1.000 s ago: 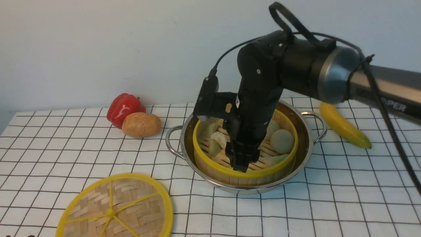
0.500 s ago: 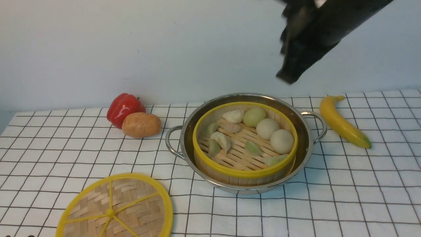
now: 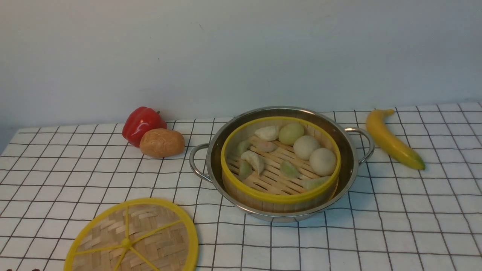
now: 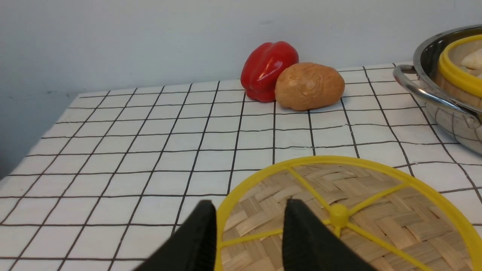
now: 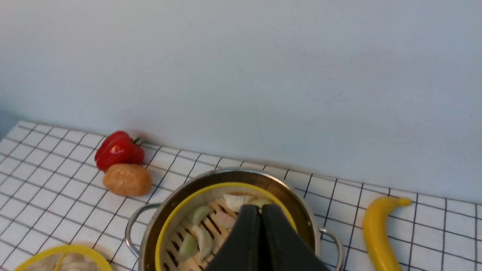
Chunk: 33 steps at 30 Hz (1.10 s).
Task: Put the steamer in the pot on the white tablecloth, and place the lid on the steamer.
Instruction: 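Grasp the bamboo steamer lid lying on the table by its centre knob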
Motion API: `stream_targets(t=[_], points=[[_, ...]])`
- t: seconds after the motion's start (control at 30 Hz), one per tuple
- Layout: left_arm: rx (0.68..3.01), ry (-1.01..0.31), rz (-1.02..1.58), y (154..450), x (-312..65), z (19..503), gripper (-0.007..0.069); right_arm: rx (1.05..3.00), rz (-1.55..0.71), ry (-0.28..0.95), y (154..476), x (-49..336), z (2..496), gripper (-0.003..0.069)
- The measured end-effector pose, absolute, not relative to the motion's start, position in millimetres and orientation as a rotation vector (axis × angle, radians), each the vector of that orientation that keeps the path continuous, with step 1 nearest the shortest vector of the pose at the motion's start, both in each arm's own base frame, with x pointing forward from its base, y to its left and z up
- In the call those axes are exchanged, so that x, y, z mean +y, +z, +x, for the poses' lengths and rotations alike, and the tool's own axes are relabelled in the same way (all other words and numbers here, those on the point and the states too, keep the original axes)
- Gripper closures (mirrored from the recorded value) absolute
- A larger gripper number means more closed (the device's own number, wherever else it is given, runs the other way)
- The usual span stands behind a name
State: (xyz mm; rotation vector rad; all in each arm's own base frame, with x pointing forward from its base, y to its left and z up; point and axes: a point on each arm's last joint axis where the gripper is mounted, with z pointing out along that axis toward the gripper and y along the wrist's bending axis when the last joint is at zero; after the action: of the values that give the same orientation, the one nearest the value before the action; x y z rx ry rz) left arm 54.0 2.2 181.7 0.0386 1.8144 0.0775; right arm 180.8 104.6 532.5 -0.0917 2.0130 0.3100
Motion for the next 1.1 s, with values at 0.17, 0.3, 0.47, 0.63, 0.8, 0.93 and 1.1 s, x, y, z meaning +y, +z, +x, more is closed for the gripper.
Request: stream_targets(t=[0.17, 0.3, 0.47, 0.63, 0.8, 0.93, 1.1], points=[[1.814, 0.078, 0.039, 181.7, 2.2, 54.0, 0.0382, 1.95, -0.131, 0.21, 539.2, 85.9, 166.3, 0.0659], [1.814, 0.078, 0.039, 181.7, 2.2, 54.0, 0.0382, 1.889, -0.112, 0.17, 523.7, 62.1, 158.0, 0.0655], [1.814, 0.078, 0.039, 181.7, 2.2, 54.0, 0.0382, 1.806, 0.005, 0.169, 472.1, 29.5, 140.6, 0.0644], [1.814, 0.078, 0.039, 181.7, 2.2, 54.0, 0.0382, 1.704, 0.126, 0.136, 387.4, 4.0, 107.9, 0.0619], [1.814, 0.078, 0.039, 181.7, 2.2, 54.0, 0.0382, 1.675, 0.18, 0.121, 306.1, -2.9, 80.0, 0.0596], [1.814, 0.078, 0.039, 181.7, 2.2, 54.0, 0.0382, 1.68, 0.191, 0.121, 258.2, -3.5, 67.8, 0.0576], [1.814, 0.078, 0.039, 181.7, 2.2, 54.0, 0.0382, 1.649, 0.185, 0.129, 222.5, -3.3, 56.3, 0.0554]])
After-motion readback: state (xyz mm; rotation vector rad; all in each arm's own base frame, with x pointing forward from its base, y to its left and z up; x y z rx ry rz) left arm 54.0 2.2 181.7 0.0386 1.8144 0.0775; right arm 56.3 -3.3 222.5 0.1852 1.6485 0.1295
